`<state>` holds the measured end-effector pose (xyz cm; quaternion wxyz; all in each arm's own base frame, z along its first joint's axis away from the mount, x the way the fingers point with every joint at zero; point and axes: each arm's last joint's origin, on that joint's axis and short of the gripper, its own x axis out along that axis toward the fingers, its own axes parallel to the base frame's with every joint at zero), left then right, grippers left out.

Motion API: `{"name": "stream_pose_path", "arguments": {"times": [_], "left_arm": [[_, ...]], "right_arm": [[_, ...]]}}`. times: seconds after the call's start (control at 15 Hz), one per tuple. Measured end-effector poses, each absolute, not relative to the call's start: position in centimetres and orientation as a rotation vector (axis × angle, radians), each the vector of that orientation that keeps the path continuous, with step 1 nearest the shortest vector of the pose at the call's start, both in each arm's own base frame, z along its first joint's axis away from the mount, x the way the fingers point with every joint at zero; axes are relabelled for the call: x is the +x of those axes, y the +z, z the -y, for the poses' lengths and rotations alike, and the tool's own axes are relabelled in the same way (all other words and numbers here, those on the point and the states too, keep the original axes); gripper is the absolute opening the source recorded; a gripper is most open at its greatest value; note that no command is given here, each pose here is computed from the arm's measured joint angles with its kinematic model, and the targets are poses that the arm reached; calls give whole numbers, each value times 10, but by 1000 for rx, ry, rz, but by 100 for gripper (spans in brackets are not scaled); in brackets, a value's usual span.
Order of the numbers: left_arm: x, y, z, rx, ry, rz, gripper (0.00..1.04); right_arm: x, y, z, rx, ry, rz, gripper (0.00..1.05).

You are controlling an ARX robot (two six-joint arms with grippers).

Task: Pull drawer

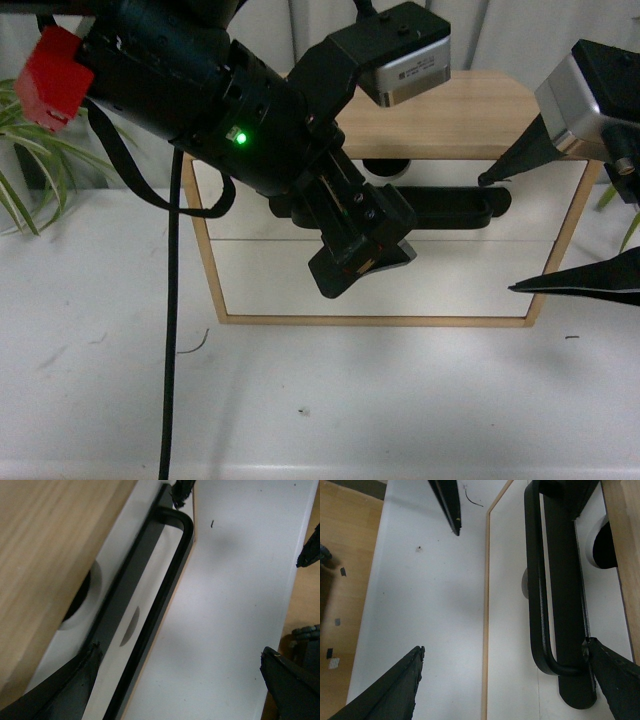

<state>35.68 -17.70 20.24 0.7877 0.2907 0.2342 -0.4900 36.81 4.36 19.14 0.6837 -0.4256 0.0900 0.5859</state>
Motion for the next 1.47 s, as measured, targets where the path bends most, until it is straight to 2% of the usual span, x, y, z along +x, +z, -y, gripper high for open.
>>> {"name": "stream_pose_path", "arguments": {"times": [0.6, 1.47], "left_arm": [[368, 177, 178, 622, -1059, -538, 98], [369, 171, 186, 632, -1089, -505, 98]], "right_arm": [[382, 170, -59, -956, 1343, -182, 98], [376, 160, -60, -984, 1346, -153, 98]]}}
